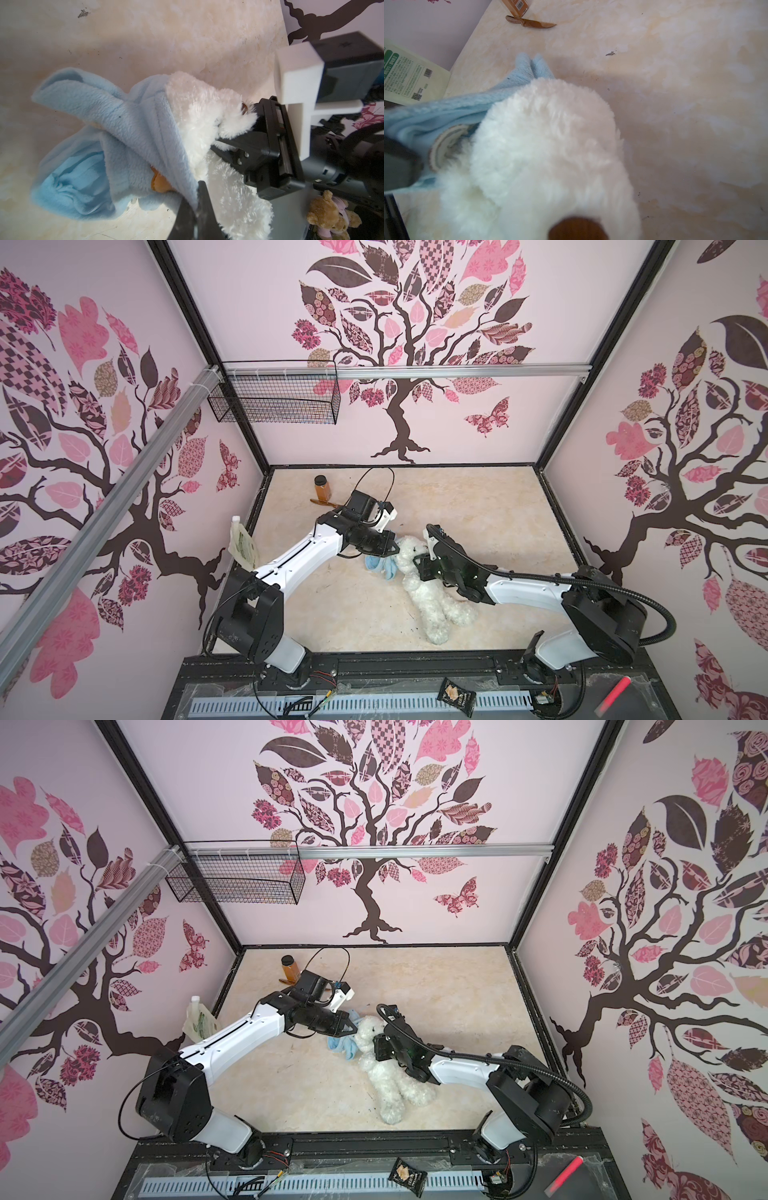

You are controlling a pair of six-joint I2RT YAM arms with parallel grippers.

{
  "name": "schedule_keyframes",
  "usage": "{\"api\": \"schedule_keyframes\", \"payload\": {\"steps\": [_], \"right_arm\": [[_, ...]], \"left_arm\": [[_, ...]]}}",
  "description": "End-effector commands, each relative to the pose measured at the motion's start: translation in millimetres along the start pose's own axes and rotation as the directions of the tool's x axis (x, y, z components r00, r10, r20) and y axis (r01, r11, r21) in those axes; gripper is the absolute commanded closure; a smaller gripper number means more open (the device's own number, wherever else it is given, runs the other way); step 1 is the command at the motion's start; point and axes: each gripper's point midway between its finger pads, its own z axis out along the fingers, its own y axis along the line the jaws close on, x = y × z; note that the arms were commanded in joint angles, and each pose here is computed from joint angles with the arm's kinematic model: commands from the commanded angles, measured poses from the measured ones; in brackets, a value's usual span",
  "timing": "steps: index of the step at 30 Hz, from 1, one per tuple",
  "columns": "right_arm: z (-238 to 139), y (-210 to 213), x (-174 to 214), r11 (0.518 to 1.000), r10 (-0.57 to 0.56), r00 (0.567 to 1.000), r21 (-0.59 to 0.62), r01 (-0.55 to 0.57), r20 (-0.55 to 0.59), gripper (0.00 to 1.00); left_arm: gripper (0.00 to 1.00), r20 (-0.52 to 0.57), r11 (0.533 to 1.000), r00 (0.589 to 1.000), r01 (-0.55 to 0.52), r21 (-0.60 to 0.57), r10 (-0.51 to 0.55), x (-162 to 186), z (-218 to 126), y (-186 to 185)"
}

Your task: Dress the teddy bear

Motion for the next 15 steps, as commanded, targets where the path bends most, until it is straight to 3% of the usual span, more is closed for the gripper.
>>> {"api": "schedule_keyframes", "payload": {"steps": [1, 12, 15], "right_arm": [[6.3, -2.0, 13.6, 1.000, -0.016, 0.999, -0.022, 0.016, -0.040, 0.83], [-1.2, 10.0, 19.7, 0.990, -0.056, 0.998, -0.131, 0.053, -0.016, 0.63], [-4.7, 13.2, 19.5, 0.985, -0.082, 0.997, -0.152, 0.080, -0.006, 0.63]], "left_arm": [[0.94, 0.025, 0.997, 0.999, -0.026, 0.068, 0.025, -7.7, -6.3, -18.3], [0.85, 0.026, 1.000, 1.000, 0.014, -0.002, -0.014, -17.8, -0.9, -7.8], [0.83, 0.031, 0.999, 0.999, 0.030, -0.019, -0.029, -22.7, 1.0, -4.4]]}}
